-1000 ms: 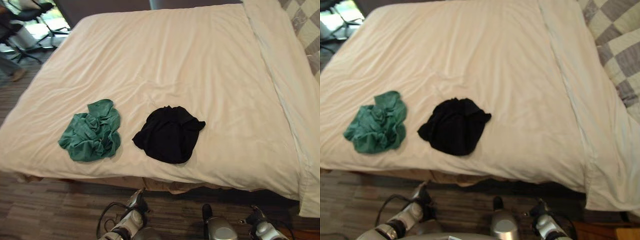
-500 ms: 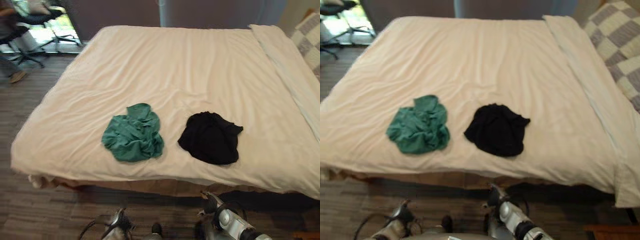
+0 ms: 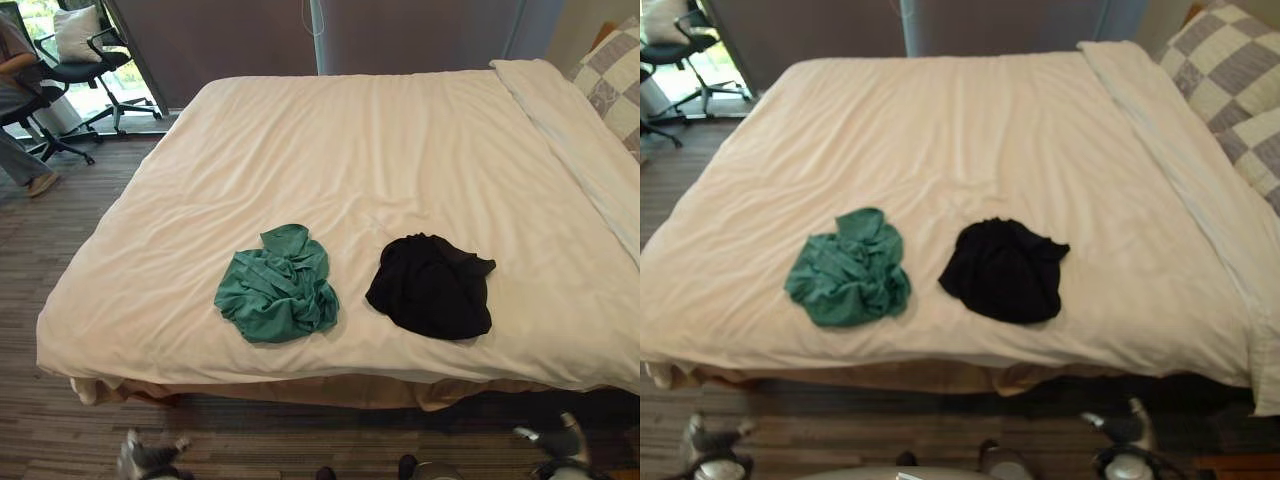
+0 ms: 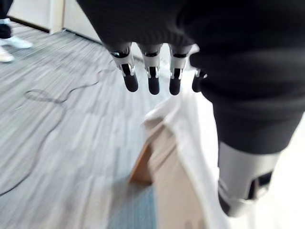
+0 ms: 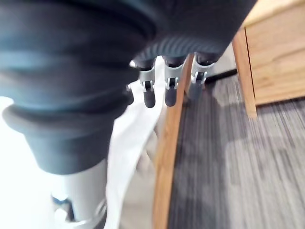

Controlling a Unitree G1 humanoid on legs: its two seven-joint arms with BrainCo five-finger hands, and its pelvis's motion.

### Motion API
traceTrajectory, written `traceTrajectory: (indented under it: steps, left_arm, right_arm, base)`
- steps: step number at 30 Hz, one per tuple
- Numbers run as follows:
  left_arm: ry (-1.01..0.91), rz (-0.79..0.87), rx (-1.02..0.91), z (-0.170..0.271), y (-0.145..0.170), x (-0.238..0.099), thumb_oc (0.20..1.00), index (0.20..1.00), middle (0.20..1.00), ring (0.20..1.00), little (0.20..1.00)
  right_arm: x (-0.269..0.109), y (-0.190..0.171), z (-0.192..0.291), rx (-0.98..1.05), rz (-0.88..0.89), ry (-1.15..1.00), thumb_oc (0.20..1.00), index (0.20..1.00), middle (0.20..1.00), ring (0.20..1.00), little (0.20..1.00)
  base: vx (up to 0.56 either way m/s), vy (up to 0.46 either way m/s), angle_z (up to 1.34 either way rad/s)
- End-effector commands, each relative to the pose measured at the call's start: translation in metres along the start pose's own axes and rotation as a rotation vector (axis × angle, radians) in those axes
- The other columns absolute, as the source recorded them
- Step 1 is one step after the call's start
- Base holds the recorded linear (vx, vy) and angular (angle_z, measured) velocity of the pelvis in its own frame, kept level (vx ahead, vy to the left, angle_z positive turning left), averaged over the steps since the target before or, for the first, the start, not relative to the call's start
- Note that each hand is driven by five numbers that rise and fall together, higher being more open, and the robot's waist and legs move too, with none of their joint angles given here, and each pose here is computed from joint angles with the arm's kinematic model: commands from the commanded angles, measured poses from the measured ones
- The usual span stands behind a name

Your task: Tidy up the quilt and then pick up the clothes from the bed and put them into the laundry hamper.

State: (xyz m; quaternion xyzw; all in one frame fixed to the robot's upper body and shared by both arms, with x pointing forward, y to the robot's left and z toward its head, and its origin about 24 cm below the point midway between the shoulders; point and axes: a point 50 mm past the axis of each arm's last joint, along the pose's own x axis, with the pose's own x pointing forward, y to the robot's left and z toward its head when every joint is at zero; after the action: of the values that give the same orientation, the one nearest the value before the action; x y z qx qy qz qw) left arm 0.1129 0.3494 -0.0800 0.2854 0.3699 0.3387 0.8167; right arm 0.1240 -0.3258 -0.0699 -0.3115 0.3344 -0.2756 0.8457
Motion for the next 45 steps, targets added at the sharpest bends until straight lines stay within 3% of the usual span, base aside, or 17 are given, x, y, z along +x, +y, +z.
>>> traceTrajectory:
  steps: [1, 3, 4, 6, 7, 15, 21, 26, 27, 28, 29, 30, 32, 37, 40, 41, 45]
  left_arm:
    - [-0.339, 0.237, -0.019, 0.07, 0.062, 0.017, 1.0, 1.0, 1.0, 1.0, 1.0]
    - [-0.547, 0.292, -0.099, 0.114, 0.083, 0.008, 1.0, 1.0, 1.0, 1.0, 1.0]
    - [-0.546, 0.292, -0.1, 0.114, 0.084, 0.007, 1.0, 1.0, 1.0, 1.0, 1.0]
    - [-0.802, 0.253, -0.323, 0.169, 0.091, -0.019, 1.0, 1.0, 1.0, 1.0, 1.0]
    - [-0.811, 0.233, -0.306, 0.174, 0.087, -0.019, 1.0, 1.0, 1.0, 1.0, 1.0]
    - [-0.842, 0.024, 0.087, 0.2, 0.023, -0.016, 1.0, 1.0, 1.0, 1.0, 1.0]
    - [-0.854, 0.003, 0.306, 0.241, -0.028, -0.012, 1.0, 1.0, 1.0, 1.0, 1.0]
    - [-0.851, 0.006, 0.498, 0.268, -0.045, -0.008, 1.0, 1.0, 1.0, 1.0, 1.0]
    - [-0.86, 0.012, 0.496, 0.275, -0.045, -0.01, 0.918, 0.918, 0.918, 0.918, 0.918]
    - [-0.872, 0.023, 0.482, 0.283, -0.045, -0.012, 0.498, 0.498, 0.498, 0.498, 0.498]
    - [-0.873, 0.023, 0.482, 0.283, -0.045, -0.012, 0.498, 0.498, 0.498, 0.498, 0.498]
    - [-0.897, 0.019, 0.471, 0.29, -0.05, -0.018, 0.2, 0.2, 0.2, 0.2, 0.2]
    - [-0.907, -0.001, 0.464, 0.29, -0.055, -0.022, 0.2, 0.2, 0.2, 0.2, 0.2]
    - [-0.824, -0.219, 0.484, 0.231, -0.097, -0.03, 0.2, 0.2, 0.2, 0.2, 0.2]
    - [-0.747, -0.309, 0.439, 0.198, -0.106, -0.032, 0.2, 0.2, 0.2, 0.2, 0.2]
    - [-0.67, -0.403, 0.365, 0.166, -0.114, -0.037, 0.2, 0.2, 0.2, 0.2, 0.2]
    - [-0.56, -0.488, 0.304, 0.121, -0.12, -0.044, 0.2, 0.2, 0.2, 0.2, 0.2]
  right_arm:
    - [0.012, -0.032, 0.065, -0.324, -0.151, -0.409, 1.0, 1.0, 1.0, 1.0, 1.0]
    - [0.014, -0.053, 0.088, -0.446, -0.225, -0.531, 1.0, 1.0, 1.0, 1.0, 1.0]
    - [0.014, -0.053, 0.089, -0.447, -0.225, -0.532, 1.0, 1.0, 1.0, 1.0, 1.0]
    - [0.012, -0.062, 0.133, -0.519, -0.278, -0.707, 1.0, 1.0, 1.0, 1.0, 1.0]
    - [0.012, -0.061, 0.142, -0.517, -0.275, -0.732, 1.0, 1.0, 1.0, 1.0, 1.0]
    - [-0.005, -0.041, 0.224, -0.45, -0.263, -0.992, 1.0, 1.0, 1.0, 1.0, 1.0]
    - [-0.038, -0.034, 0.279, -0.319, -0.289, -1.229, 1.0, 1.0, 1.0, 1.0, 1.0]
    - [-0.07, -0.035, 0.311, -0.285, -0.318, -1.435, 1.0, 1.0, 1.0, 1.0, 1.0]
    - [-0.073, -0.034, 0.313, -0.272, -0.316, -1.447, 1.0, 1.0, 1.0, 1.0, 1.0]
    - [-0.076, -0.035, 0.314, -0.26, -0.314, -1.461, 1.0, 1.0, 1.0, 1.0, 1.0]
    - [-0.076, -0.035, 0.315, -0.26, -0.314, -1.461, 1.0, 1.0, 1.0, 1.0, 1.0]
    - [-0.08, -0.033, 0.314, -0.24, -0.302, -1.48, 1.0, 1.0, 1.0, 1.0, 1.0]
    - [-0.082, -0.033, 0.314, -0.236, -0.294, -1.486, 1.0, 1.0, 1.0, 1.0, 1.0]
    - [-0.082, -0.016, 0.32, -0.316, -0.212, -1.498, 1.0, 1.0, 1.0, 1.0, 1.0]
    - [-0.078, -0.005, 0.324, -0.406, -0.182, -1.49, 1.0, 1.0, 1.0, 1.0, 1.0]
    - [-0.063, 0.007, 0.326, -0.534, -0.158, -1.433, 1.0, 1.0, 1.0, 1.0, 1.0]
    - [-0.037, 0.013, 0.339, -0.686, -0.173, -1.335, 1.0, 1.0, 1.0, 1.0, 1.0]
  base:
    - [0.0, -0.006, -0.09]
    - [0.0, -0.004, -0.04]
    - [0.0, 0.0, 0.0]
    - [-0.05, -0.033, -0.02]
    - [-0.05, -0.036, -0.04]
    - [-0.04, -0.007, -0.07]
    - [-0.2, -0.005, -0.17]
    - [-0.09, -0.011, -0.12]
    - [-0.05, -0.045, -0.12]
    - [-0.04, -0.029, -0.01]
    - [-0.03, -0.04, 0.04]
    - [-0.02, -0.031, 0.03]
    - [-0.01, -0.031, 0.05]
    - [0.02, -0.042, 0.03]
    - [0.04, -0.034, 0.16]
    - [0.02, -0.037, 0.23]
    - [0.0, -0.015, 0.18]
